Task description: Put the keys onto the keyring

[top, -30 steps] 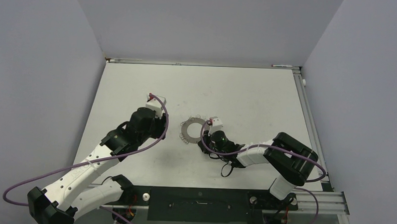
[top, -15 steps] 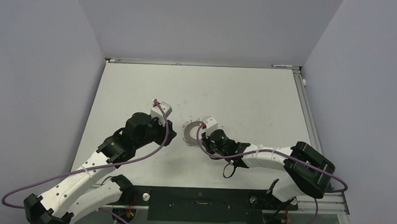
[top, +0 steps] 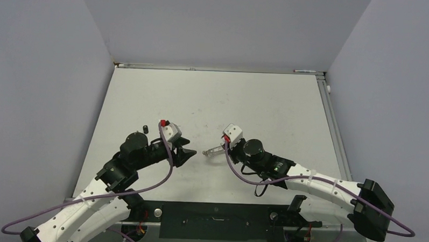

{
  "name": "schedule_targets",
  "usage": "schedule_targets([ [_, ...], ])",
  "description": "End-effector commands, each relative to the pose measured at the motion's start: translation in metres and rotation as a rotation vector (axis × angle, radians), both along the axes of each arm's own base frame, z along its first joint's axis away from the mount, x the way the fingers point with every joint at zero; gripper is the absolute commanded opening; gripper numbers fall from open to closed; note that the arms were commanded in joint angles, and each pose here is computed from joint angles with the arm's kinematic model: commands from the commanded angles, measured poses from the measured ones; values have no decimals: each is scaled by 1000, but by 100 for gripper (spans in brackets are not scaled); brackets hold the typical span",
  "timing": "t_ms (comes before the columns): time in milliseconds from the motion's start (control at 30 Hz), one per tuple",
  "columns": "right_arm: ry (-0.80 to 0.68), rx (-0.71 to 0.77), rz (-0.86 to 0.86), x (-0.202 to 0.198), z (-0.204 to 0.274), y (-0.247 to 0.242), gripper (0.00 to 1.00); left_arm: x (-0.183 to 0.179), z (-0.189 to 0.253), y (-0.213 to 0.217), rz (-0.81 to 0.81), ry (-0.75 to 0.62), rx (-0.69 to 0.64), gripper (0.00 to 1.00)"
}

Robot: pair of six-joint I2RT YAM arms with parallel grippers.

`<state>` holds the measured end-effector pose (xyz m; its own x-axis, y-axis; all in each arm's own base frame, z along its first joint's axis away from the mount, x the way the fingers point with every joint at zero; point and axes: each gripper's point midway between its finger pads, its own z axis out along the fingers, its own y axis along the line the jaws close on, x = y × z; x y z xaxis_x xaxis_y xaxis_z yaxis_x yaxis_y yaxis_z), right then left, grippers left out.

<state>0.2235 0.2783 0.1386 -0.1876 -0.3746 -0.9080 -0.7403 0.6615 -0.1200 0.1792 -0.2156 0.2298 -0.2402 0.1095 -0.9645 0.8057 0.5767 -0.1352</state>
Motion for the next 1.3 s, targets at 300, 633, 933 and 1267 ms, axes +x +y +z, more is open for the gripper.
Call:
schedule_targets([
  [300, -157, 124, 392, -64, 88, 42, 5, -41, 53, -23, -323, -242, -73, 40],
  [633, -178, 47, 521, -102, 101, 62, 5, -68, 42, -31, -476, -262, -79, 38],
  [933, -196, 39, 529, -114, 117, 63, 5, -80, 32, -34, -538, -232, -94, 34],
  [1267, -209, 42, 539, -119, 122, 61, 5, -82, 22, -40, -559, -202, -98, 29],
])
